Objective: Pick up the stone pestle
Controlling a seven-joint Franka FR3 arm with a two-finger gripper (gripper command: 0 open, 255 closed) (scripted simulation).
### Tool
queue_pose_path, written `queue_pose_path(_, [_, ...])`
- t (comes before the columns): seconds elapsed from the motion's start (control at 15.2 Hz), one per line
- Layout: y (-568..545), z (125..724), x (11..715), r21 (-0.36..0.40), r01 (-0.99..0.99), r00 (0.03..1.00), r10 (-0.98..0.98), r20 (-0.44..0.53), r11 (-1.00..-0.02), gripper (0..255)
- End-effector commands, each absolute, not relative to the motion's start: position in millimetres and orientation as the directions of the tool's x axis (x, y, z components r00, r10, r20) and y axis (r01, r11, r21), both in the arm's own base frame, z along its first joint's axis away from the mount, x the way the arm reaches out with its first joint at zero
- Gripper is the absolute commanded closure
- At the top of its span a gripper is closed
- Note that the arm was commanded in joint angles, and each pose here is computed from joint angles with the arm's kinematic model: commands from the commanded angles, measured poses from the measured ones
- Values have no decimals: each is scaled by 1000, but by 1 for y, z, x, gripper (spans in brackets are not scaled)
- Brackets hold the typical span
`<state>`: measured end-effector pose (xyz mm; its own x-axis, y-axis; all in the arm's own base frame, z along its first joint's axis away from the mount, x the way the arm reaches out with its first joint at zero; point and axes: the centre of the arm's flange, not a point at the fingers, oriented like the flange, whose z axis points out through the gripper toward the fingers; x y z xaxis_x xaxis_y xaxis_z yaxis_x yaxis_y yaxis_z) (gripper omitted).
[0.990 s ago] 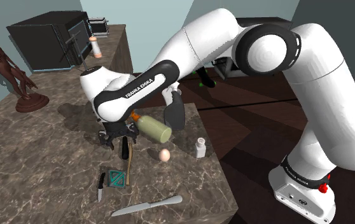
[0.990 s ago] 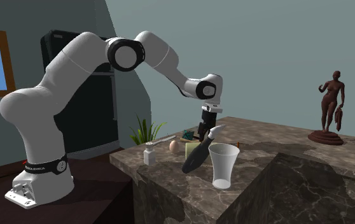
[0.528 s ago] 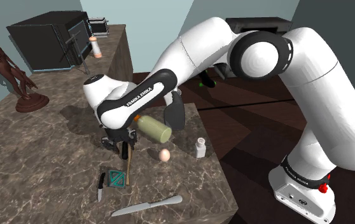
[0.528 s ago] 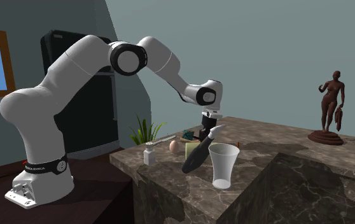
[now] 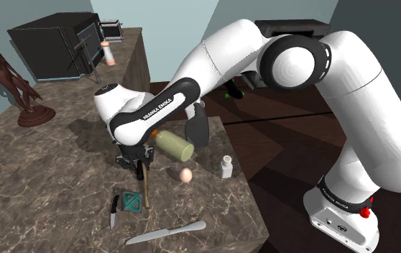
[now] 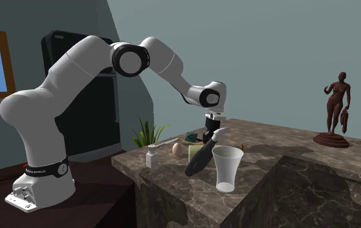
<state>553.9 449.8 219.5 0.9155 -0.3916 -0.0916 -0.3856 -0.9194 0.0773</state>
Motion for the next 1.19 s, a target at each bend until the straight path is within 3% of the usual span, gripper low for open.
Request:
queue_pose_path(0.0, [451, 218, 554, 78, -385, 916, -391, -93, -920, 255])
queue_pose_path(1.12, [451, 298, 554, 78, -385, 916, -391, -93, -920, 255])
